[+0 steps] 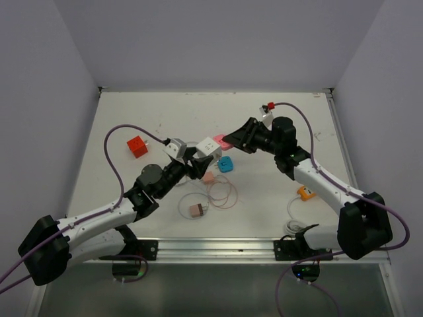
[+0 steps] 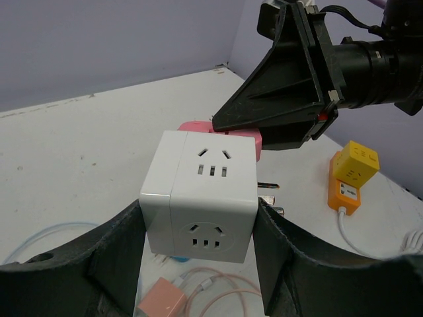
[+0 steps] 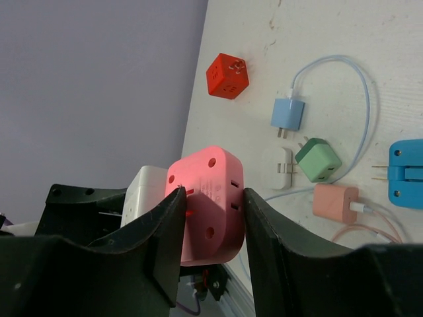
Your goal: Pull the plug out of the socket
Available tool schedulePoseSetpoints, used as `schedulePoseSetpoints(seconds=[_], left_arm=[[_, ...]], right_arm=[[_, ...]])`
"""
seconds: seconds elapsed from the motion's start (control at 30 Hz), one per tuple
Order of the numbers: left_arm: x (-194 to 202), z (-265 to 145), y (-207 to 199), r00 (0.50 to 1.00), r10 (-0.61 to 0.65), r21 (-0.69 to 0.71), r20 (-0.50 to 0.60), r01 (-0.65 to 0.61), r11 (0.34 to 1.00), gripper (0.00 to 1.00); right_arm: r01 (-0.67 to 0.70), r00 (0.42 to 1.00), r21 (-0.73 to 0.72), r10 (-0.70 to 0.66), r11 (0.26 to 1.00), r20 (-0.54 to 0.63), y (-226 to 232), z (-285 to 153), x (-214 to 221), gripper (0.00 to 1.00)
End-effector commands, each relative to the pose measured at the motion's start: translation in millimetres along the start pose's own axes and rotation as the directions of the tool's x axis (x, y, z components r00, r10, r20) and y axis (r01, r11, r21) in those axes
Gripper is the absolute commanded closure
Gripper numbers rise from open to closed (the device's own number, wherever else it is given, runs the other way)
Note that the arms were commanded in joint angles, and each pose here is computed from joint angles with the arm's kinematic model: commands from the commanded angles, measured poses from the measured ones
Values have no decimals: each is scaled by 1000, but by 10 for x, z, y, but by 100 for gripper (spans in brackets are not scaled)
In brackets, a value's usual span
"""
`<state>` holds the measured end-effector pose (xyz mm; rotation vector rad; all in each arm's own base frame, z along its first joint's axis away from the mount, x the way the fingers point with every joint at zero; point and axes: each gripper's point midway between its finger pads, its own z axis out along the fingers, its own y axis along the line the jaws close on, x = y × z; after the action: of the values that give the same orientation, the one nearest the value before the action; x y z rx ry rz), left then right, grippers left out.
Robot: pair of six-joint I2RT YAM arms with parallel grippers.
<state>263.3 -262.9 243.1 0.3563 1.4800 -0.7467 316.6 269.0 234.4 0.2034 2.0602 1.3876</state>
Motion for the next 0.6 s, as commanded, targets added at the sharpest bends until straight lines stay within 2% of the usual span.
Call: schedulePoseSetpoints(seconds=[0.0,0.17,0.3,0.47,0.5,0.57], left_arm=[[-144,48,15,999,34,-19,35,-33,999,100],[-39,40,28,999,32,-21,-2,-33,999,100],[-10,29,27,1000,27,-19,-8,-27,999,100],[-143,17,-8,999,21,-5,42,-20,1000,100],[-175,3,-22,998,19,3,54,-19,1000,100],[-240,-6,-39,997,13,10,82,-14,1000,100]], right_arm=[[81,997,-90,-79,993,25,409,-114,-117,59],[119,992,-70,-117,990,42,417,-159,-149,68],[137,990,-59,-135,989,41,418,-177,-154,67],[133,991,-47,-131,990,35,359,-162,-132,48],[129,991,-43,-128,991,30,334,-149,-122,41],[122,993,-54,-121,991,15,334,-129,-97,37]])
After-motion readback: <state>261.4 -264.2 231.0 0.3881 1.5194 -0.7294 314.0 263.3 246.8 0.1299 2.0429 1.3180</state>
